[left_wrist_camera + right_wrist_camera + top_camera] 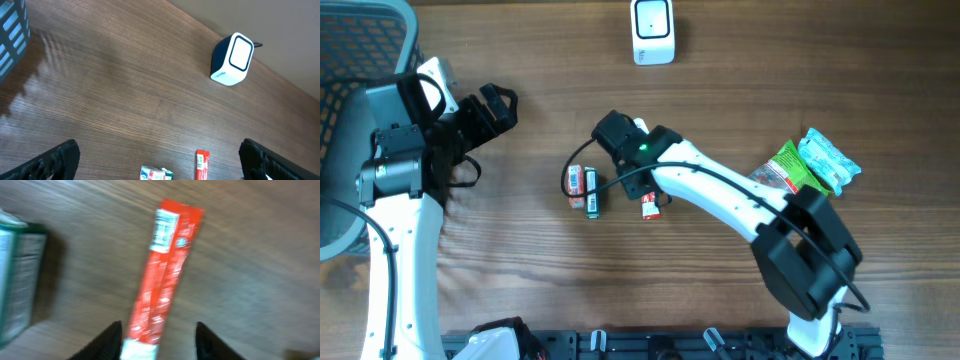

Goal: Scan the item barcode

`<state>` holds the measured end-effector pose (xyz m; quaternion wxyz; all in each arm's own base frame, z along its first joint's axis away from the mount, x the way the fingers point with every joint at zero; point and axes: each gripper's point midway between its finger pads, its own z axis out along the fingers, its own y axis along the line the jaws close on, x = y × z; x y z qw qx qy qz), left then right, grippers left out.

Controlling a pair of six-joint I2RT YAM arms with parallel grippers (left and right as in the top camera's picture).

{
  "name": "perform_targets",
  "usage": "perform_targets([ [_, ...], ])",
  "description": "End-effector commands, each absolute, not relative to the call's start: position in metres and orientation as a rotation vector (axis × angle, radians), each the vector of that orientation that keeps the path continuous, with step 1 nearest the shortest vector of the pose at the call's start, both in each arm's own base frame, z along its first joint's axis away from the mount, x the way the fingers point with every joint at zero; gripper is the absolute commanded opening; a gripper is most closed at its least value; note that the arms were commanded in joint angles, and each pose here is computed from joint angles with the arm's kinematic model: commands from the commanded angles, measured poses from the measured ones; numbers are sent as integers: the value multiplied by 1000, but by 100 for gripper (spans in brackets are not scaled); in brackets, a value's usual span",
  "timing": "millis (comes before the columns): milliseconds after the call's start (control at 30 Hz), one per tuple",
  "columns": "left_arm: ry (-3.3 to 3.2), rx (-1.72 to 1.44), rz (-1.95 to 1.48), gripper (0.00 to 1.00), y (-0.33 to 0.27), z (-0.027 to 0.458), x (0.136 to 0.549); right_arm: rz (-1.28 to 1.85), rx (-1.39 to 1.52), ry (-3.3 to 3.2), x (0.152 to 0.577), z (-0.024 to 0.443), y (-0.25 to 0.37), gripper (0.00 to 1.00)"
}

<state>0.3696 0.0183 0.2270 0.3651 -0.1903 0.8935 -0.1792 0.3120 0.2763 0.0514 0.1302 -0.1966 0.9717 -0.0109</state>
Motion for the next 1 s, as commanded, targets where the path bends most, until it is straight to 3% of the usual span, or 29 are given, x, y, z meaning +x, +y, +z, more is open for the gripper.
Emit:
perform_targets([
  [0, 2287, -472, -443, 100, 21, 232, 372, 137, -430, 2937, 292, 39, 290, 54],
  [200, 2287, -472, -443, 100, 21, 232, 372, 6, -442, 2973, 285, 14, 270, 61],
  [400, 2287, -472, -443, 100, 21, 232, 372, -34, -676, 2956, 278, 10, 264, 68],
  [667, 2287, -472, -443, 100, 21, 232, 372, -15, -686, 2987, 271, 7, 263, 68],
  [967, 2287, -472, -443, 100, 21, 232, 372, -309, -640, 2958, 276, -14, 210, 73],
])
